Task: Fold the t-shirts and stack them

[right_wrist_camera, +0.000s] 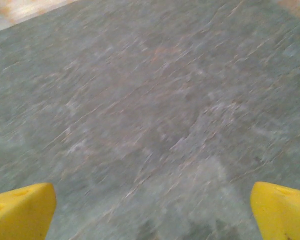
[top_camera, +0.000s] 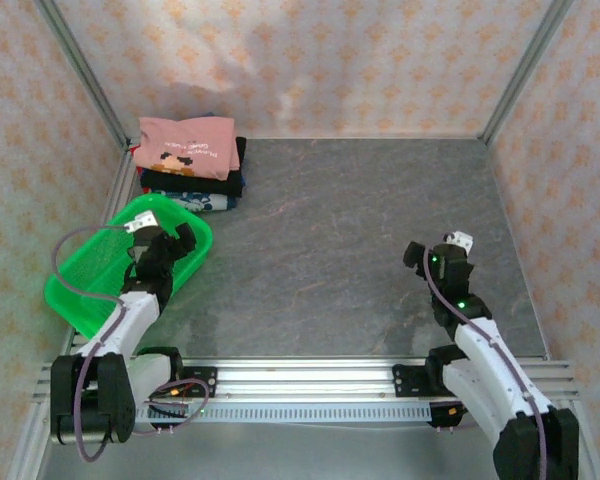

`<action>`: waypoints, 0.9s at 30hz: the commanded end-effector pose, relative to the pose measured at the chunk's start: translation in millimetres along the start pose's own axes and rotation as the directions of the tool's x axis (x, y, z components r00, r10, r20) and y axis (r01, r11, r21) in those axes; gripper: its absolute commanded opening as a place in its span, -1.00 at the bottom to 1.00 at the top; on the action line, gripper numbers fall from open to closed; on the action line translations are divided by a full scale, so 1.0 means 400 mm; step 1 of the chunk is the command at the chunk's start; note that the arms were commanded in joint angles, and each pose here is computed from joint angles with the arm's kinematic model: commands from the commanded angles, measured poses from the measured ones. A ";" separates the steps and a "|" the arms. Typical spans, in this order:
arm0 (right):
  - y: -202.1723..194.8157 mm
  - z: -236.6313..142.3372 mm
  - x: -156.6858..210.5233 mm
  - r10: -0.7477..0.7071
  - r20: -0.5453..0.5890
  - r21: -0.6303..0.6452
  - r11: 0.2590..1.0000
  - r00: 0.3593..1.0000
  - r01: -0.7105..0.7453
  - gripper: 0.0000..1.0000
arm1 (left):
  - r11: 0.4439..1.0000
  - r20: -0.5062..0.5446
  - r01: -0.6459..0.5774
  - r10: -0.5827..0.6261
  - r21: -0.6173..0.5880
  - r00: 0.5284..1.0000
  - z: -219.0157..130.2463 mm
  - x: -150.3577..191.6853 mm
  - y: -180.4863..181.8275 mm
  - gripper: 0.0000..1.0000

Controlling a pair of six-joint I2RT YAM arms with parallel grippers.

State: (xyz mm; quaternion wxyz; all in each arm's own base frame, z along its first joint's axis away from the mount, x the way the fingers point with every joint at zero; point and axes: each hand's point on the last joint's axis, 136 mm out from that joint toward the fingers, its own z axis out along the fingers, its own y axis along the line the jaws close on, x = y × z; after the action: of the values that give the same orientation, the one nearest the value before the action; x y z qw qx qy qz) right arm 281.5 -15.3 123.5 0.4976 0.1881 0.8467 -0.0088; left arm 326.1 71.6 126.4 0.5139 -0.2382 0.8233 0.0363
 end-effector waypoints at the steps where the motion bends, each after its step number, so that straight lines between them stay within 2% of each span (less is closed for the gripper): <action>1: -0.012 0.019 -0.116 -0.023 0.225 0.068 0.998 0.974 0.008 0.99 | 0.999 0.161 -0.017 0.011 0.037 0.987 0.006 -0.084 -0.028 1.00; 3: -0.015 0.044 -0.102 -0.041 0.224 0.082 0.996 0.974 0.023 0.99 | 0.999 0.169 -0.027 0.020 0.037 0.985 0.017 -0.078 -0.030 1.00; 11: 0.025 0.124 -0.093 0.015 0.295 -0.023 1.000 0.955 -0.008 0.99 | 0.990 0.207 -0.129 0.115 0.057 0.972 0.040 -0.069 -0.070 1.00; 14: 0.048 0.171 -0.086 -0.004 0.185 -0.059 0.998 0.983 0.015 0.99 | 0.988 0.177 -0.150 0.139 0.048 0.974 0.055 -0.051 -0.072 1.00; 16: 0.041 0.171 -0.092 0.035 0.209 -0.095 0.995 0.977 -0.015 0.99 | 0.986 0.192 -0.162 0.154 0.027 0.969 0.064 -0.029 -0.071 1.00; 18: 0.018 0.151 -0.091 0.056 0.231 -0.088 0.995 0.971 -0.036 0.99 | 0.977 0.200 -0.215 0.208 0.014 0.957 0.079 0.002 -0.090 1.00; 21: -0.012 0.131 -0.113 0.012 0.309 -0.029 1.000 0.951 -0.003 0.99 | 0.948 0.168 -0.319 0.312 0.017 0.935 0.105 0.042 -0.141 1.00; 23: -0.005 0.152 -0.104 -0.008 0.263 -0.031 0.999 0.965 0.017 0.99 | 0.954 0.171 -0.299 0.299 -0.025 0.939 0.108 0.042 -0.127 1.00; 27: 0.013 0.198 -0.106 -0.036 0.250 -0.037 0.998 0.968 0.047 0.99 | 0.957 0.157 -0.284 0.290 -0.056 0.944 0.117 0.033 -0.116 1.00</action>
State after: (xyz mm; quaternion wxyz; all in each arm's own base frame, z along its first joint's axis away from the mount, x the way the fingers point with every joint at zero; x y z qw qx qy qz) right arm 352.3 -40.7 110.4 0.5871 0.1736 0.7903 -0.0229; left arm 384.0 26.5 113.0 0.5908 -0.1190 0.7924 0.0950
